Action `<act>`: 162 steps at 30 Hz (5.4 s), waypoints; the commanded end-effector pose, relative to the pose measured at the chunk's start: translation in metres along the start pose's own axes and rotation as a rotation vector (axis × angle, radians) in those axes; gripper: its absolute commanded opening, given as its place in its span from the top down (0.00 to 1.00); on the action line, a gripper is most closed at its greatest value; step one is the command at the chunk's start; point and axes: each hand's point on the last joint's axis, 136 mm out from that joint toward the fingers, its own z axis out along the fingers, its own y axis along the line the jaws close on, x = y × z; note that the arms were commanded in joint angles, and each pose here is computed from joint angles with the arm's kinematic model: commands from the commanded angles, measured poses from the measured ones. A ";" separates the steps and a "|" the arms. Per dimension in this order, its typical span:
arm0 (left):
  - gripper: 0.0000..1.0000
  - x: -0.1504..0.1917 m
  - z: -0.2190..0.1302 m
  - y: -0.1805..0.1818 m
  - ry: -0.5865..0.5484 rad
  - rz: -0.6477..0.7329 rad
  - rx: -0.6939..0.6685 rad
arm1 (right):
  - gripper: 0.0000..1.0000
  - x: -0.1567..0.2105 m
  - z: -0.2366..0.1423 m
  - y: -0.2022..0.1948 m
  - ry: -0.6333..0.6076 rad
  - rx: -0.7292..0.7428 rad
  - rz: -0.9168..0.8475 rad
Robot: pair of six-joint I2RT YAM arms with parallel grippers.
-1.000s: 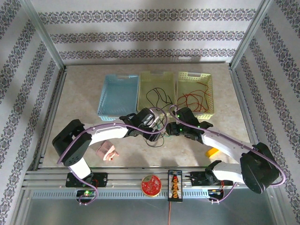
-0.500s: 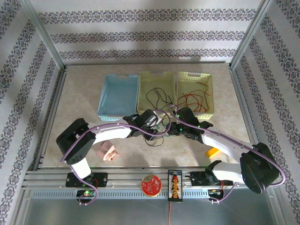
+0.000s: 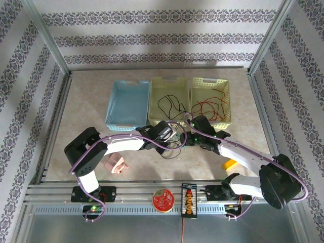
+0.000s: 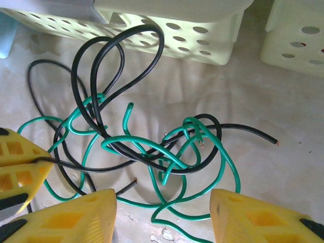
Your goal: Untangle the cables
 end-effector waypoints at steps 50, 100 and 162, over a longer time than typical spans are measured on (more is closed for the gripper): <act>1.00 -0.206 -0.367 0.022 -1.258 -0.208 0.314 | 0.49 0.003 0.009 -0.031 0.005 0.092 0.143; 1.00 -0.147 -0.367 -0.004 -1.148 -0.084 0.253 | 0.48 0.002 0.004 -0.047 -0.012 0.107 0.213; 1.00 -0.114 -0.468 0.083 -1.237 -0.193 -0.266 | 0.98 0.021 0.039 -0.052 0.112 0.138 0.257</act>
